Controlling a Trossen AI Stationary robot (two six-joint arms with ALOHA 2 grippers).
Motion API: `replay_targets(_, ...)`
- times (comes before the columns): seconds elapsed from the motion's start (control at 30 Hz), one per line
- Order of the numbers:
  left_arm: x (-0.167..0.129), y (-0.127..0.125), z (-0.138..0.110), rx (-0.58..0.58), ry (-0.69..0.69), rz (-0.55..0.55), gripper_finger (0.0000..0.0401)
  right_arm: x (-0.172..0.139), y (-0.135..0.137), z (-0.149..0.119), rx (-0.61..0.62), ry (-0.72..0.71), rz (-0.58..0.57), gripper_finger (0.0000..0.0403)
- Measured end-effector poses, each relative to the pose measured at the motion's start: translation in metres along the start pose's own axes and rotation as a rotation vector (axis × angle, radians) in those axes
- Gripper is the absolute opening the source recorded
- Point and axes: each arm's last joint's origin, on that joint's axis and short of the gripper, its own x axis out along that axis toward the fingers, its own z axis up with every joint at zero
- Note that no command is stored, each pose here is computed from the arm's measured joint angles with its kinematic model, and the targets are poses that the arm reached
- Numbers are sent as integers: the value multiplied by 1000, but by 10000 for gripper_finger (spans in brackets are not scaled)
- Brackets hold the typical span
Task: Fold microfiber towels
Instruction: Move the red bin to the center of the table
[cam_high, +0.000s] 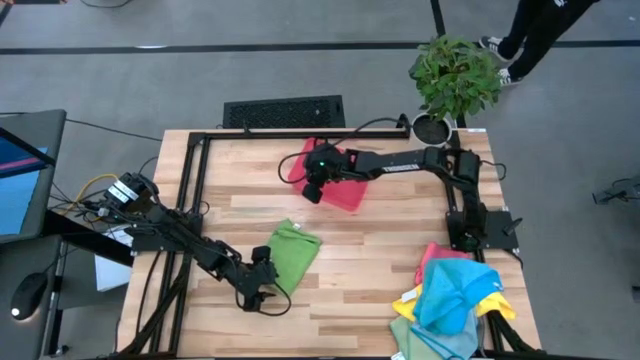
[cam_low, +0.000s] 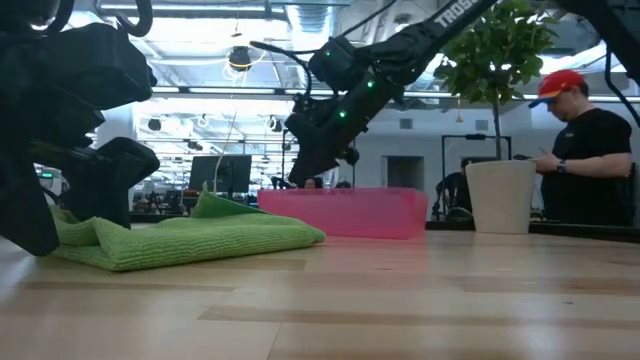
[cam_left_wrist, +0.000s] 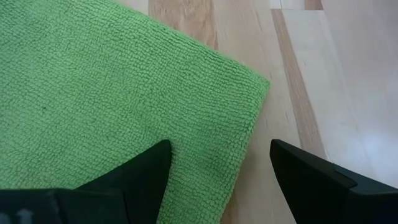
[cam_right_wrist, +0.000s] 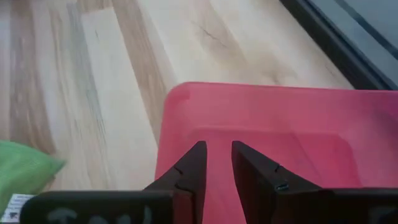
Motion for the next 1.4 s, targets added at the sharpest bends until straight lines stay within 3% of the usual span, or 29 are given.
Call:
replay_targets(0.6,0,0,-3,-3,35,-16,270,17,-1,-9,26,5,72,102)
replay_targets(0.83,0,0,-2,-5,28,-17,270,14,28,-9,-4,9,231,102)
replay_targets(1.0,0,-1,-3,-19,37,-33,270,10,58,-13,-100,26,298,102)
replay_targets(1.17,-3,-3,-1,-27,42,-72,270,-14,69,1,-108,-25,254,102)
replay_targets(1.3,-10,-7,-1,-26,95,-173,270,-44,71,11,-67,-19,252,102)
replay_targets(1.4,-13,-10,-2,-24,137,-239,270,-65,89,13,-60,-10,290,102)
